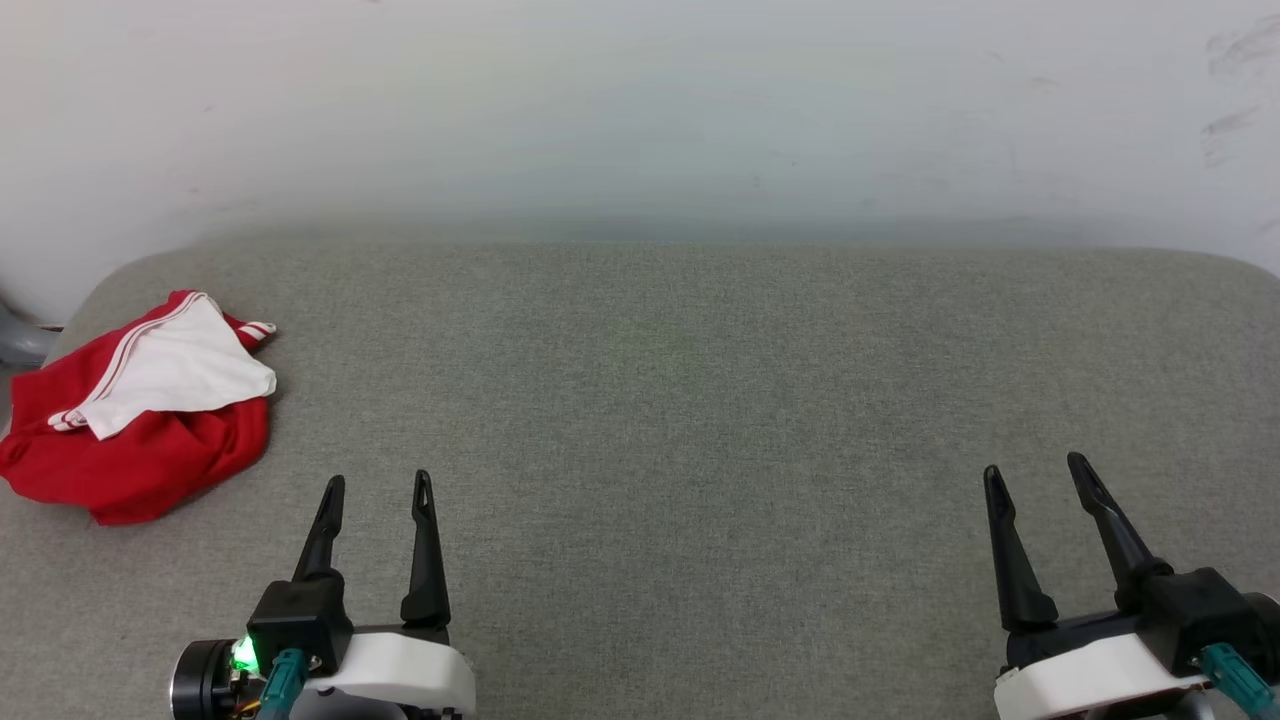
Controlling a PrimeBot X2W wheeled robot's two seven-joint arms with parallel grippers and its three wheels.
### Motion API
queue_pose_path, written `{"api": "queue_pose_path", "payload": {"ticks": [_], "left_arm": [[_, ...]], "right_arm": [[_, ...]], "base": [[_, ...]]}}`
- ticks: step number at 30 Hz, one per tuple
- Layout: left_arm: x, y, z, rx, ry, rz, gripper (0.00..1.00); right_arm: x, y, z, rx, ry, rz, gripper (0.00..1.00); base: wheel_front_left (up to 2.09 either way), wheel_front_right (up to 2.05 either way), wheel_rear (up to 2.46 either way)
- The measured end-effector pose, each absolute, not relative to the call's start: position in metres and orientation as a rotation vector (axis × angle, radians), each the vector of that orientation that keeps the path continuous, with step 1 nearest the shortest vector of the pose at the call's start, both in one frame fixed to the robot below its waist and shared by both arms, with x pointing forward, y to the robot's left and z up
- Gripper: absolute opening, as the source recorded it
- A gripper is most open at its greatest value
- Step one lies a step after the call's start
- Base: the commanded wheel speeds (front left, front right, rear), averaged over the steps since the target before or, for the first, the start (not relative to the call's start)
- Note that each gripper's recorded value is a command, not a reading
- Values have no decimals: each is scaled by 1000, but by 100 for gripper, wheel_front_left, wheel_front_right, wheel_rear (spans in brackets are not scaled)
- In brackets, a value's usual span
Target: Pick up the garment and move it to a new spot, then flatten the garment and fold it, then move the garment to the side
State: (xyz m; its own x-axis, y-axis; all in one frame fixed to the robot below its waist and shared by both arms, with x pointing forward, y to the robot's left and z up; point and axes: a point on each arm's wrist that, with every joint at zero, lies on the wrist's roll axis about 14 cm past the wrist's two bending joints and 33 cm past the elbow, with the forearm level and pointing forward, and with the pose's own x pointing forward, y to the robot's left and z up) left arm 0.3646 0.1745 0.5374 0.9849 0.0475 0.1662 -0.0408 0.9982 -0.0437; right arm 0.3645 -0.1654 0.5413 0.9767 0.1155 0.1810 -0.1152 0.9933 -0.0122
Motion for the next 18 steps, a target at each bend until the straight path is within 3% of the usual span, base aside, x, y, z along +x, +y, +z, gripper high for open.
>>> {"api": "queue_pose_path", "payload": {"ticks": [18], "left_arm": [[364,175,537,3,-179,35,100]], "right_arm": [[364,-174,540,85,-190,87,100]], "base": [[0,0,0]]}}
